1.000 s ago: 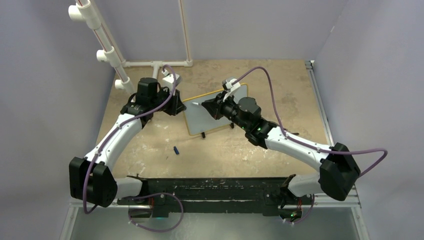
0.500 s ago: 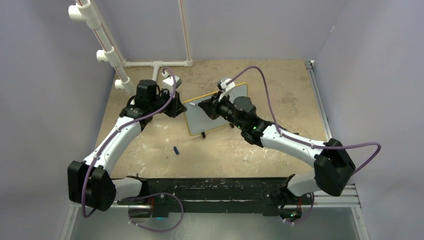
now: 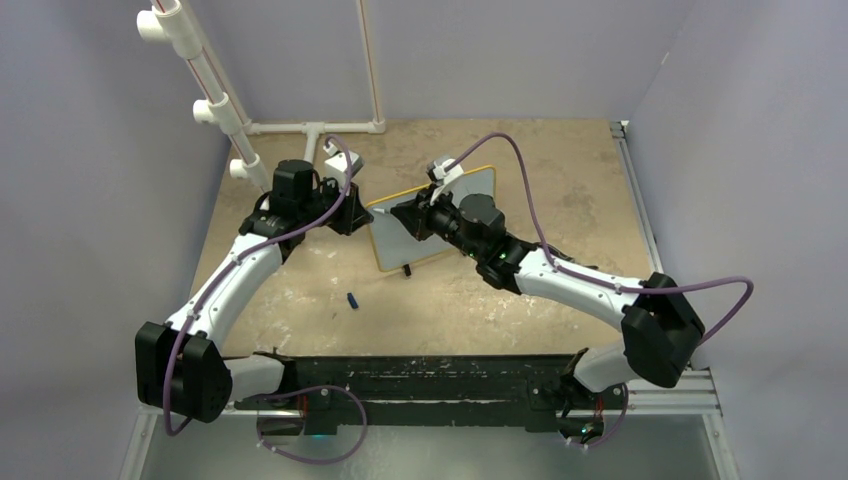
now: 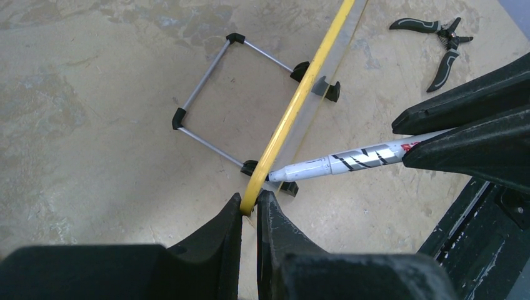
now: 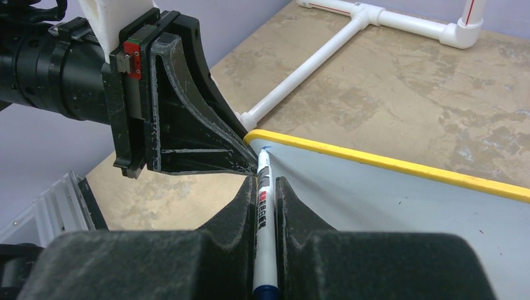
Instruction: Write a sentence on the whiteboard
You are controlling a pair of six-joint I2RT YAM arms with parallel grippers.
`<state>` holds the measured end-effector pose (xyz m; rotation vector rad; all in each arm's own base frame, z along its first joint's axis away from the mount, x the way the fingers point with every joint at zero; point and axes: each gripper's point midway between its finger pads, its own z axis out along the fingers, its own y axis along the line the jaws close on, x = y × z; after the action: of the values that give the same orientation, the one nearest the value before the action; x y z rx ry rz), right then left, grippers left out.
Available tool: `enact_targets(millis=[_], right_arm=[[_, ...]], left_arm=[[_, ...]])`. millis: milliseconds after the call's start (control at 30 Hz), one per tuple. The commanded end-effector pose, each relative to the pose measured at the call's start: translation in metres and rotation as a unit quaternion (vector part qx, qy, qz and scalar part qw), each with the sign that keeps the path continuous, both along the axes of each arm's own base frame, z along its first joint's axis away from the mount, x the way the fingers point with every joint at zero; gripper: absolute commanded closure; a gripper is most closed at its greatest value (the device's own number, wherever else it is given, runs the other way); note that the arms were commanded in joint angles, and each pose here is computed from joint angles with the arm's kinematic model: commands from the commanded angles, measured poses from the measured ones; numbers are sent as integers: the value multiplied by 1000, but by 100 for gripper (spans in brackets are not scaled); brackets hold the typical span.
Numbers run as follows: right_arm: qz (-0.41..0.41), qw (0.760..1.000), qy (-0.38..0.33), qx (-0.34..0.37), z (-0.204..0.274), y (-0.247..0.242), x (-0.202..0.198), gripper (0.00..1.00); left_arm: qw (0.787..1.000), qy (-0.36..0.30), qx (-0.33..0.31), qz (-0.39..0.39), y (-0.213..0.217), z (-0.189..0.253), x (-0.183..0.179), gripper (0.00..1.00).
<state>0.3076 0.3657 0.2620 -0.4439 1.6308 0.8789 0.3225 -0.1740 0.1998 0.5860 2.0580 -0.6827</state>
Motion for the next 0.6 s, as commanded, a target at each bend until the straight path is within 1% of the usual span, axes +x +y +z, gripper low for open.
enact_targets(millis=[0, 233, 567], right_arm=[[-22, 1000, -15, 6, 11, -2, 8, 100], [-23, 1000, 12, -10, -17, -4, 2, 100], [-16, 999, 28, -22, -36, 0, -3, 100]], left_arm=[[999, -41, -1, -5, 1, 17, 3, 100], [999, -43, -2, -6, 1, 18, 3, 100], [998, -54, 7, -10, 2, 19, 4, 100]])
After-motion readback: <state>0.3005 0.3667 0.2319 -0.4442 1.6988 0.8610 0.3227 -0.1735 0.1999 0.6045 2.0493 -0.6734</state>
